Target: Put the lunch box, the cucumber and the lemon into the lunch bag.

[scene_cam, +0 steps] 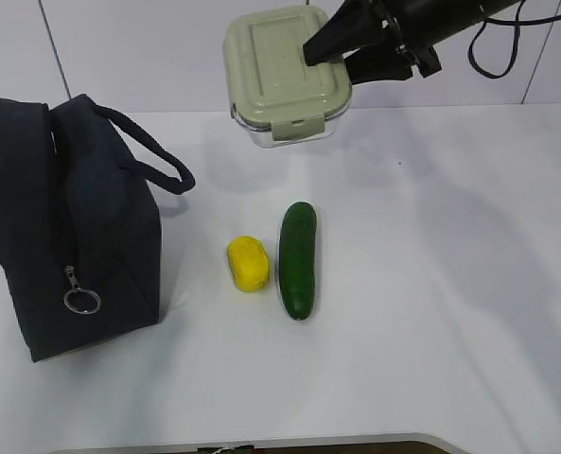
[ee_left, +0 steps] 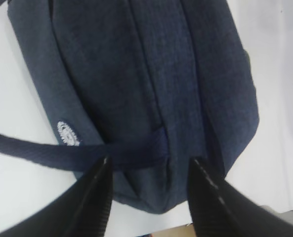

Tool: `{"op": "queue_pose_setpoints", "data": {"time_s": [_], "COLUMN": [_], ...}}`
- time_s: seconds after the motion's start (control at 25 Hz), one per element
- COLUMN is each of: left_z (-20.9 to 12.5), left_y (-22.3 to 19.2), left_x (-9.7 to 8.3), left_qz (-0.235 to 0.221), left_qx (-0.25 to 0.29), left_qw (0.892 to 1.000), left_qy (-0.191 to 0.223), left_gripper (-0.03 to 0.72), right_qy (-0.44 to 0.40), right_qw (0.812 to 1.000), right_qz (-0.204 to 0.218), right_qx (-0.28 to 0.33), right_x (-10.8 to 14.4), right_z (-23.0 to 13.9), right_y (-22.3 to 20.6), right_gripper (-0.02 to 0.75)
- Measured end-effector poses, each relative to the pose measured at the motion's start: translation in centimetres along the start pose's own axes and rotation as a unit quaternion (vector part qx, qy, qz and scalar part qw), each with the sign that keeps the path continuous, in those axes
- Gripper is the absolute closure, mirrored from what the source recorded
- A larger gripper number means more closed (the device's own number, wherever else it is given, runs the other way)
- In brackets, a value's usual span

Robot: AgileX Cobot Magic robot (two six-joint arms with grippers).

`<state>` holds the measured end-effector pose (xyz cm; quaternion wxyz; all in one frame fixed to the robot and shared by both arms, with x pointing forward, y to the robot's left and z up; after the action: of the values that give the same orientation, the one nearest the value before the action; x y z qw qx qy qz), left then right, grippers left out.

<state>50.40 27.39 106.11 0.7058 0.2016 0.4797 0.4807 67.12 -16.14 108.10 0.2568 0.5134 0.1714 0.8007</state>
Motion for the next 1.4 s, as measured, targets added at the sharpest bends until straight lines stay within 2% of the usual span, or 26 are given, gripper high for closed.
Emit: {"op": "queue_pose_setpoints", "data": {"time_s": [0.16,0.32,0.6,0.72,0.92,1.0,1.16,1.4], "left_z": [0.4,0.4,0.7,0.9,1.0,1.0,1.1,1.4], "left_y": [-1.0,-2.1,-2.8,-2.8,-3.0,-3.1,-3.1,-3.0], "left_x": [0.2,0.8,1.3,1.4,1.6,1.6,1.5,0.5], "left_qz": [-0.016,-0.016,-0.01,-0.009,-0.006,-0.006,-0.012,-0.052], "left_qx": [0.004,0.021,0.018,0.014,0.009,0.01,0.007,-0.004], "left_qw": [1.0,0.999,0.999,0.999,1.0,1.0,0.999,0.998], "left_qy": [0.013,0.024,0.027,0.028,0.027,0.027,0.031,0.038], "left_gripper": [0.311,0.307,0.312,0.393,0.642,0.667,0.672,0.672], "right_qy": [0.01,0.028,0.041,0.049,0.054,0.054,0.04,0.025], "right_qw": [1.0,1.0,0.999,0.998,0.998,0.997,0.998,0.999], "right_qz": [0.006,0.009,0.004,0.004,0.009,0.01,0.011,0.013], "right_qx": [0.01,0.007,0.013,0.024,0.042,0.047,0.045,0.042], "right_x": [0.9,2.3,3.7,4.5,5.6,5.9,6.6,7.4], "right_z": [-0.3,0.0,0.1,-0.4,-1.1,-1.3,-1.5,-1.7], "right_y": [-0.8,-0.9,-1.3,-2.0,-3.2,-3.5,-4.2,-5.0], "right_gripper": [0.353,0.353,0.353,0.353,0.353,0.353,0.353,0.353]}}
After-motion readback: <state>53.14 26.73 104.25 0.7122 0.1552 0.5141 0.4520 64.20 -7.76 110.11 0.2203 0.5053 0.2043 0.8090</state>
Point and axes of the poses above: a point on each arm's last joint axis where the gripper is mounted, y pointing back along that axis away from the gripper, x along the wrist's bending axis when the last joint is at zero, z = x × y, the point moved 3 cm from there along -y, pointing out along that axis toward the gripper, and after that the axes turned 7 degrees about -y, right-handed, at the moved point
